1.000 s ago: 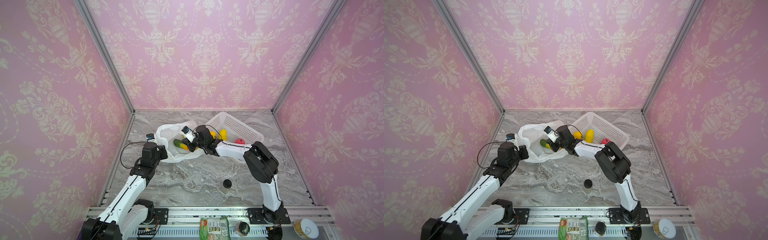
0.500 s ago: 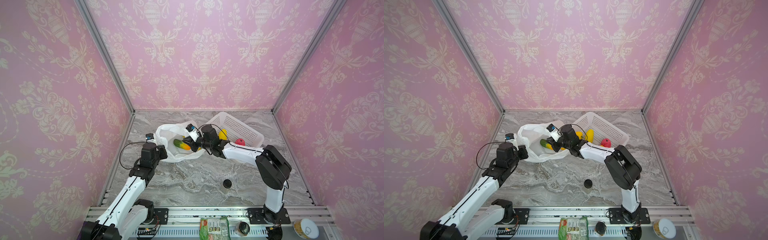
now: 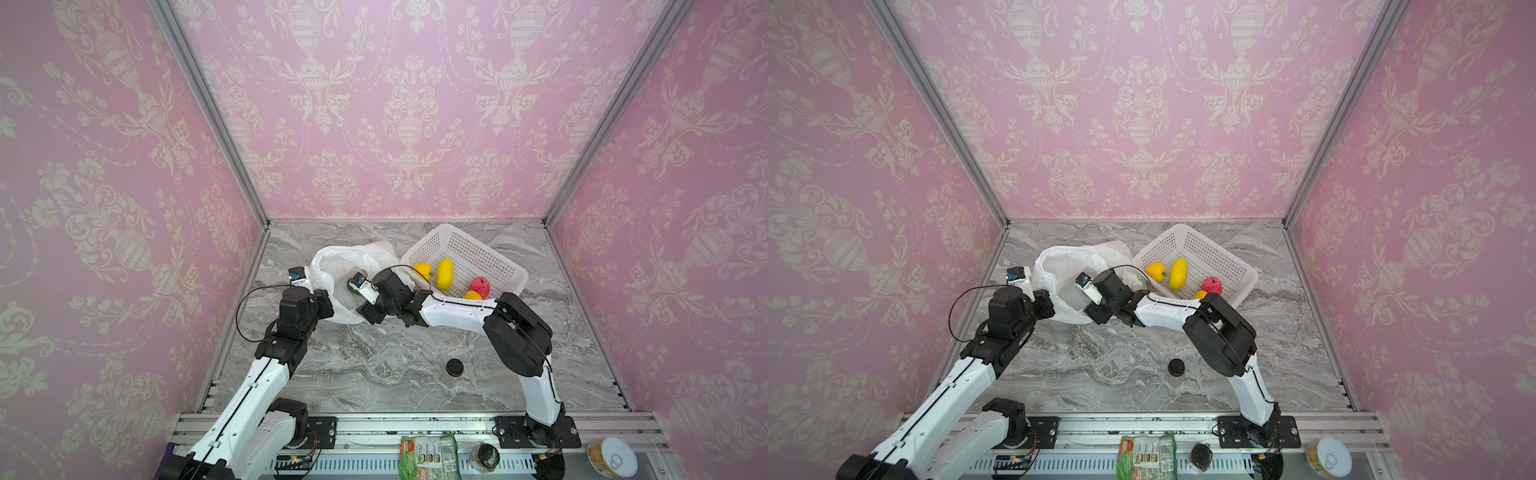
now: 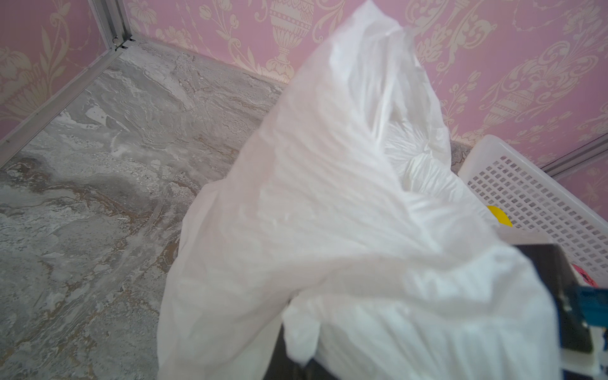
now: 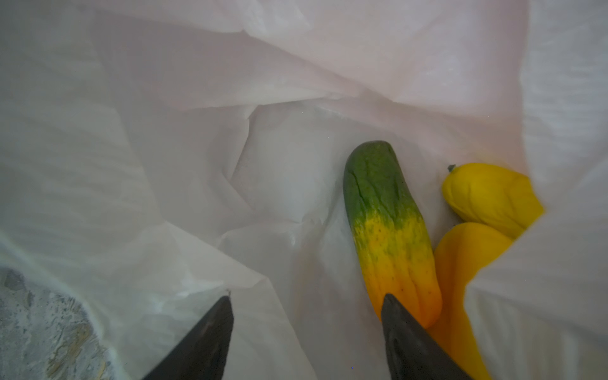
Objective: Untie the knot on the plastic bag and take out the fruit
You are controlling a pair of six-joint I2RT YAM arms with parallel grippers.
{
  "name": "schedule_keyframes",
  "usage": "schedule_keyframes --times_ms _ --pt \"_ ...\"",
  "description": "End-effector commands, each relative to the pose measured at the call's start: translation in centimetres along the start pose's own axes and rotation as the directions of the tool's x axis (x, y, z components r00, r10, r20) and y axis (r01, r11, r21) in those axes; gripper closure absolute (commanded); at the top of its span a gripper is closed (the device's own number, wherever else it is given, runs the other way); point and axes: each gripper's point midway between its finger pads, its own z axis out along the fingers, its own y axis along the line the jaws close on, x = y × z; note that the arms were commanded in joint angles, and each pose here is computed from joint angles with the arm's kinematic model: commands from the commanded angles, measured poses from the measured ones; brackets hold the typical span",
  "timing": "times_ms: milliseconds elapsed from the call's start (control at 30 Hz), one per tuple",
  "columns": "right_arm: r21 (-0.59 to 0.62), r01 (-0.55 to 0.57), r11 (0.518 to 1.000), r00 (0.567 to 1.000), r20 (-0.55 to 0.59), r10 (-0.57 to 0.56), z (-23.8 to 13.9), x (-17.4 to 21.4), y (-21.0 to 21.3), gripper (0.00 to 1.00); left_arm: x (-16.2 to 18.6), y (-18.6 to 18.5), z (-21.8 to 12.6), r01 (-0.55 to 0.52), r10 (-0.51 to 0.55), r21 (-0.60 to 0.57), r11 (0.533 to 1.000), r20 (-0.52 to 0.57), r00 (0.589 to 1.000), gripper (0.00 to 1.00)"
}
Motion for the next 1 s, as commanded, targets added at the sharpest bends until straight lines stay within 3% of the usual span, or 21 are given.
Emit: schedule_keyframes --times_ms 0,267,567,967 --pt "0.081 0.051 0.995 0.997 -0.061 -0.046 -0.8 2.4 -0.7 0.19 0.5 0.2 0.1 -0.006 0.006 0.003 1.0 -0.015 1.0 1.0" --pt "0.073 0.04 0.997 0.996 -0.077 -0.035 -1.5 5.1 0.0 0.19 0.7 0.0 0.3 -0.005 0.005 0.014 1.0 -0.018 1.0 1.0" --pt "0.116 0.002 0.993 0.999 0.051 -0.008 -2.2 -1.4 -1.3 0.17 0.7 0.0 -0.1 -0.003 0.003 0.02 1.0 -0.016 1.0 1.0" --pt "0.239 -0.006 0.971 0.998 -0.063 0.021 4.7 -1.9 -5.9 0.11 0.6 -0.1 0.0 -0.002 0.003 0.022 1.0 -0.013 1.0 1.0"
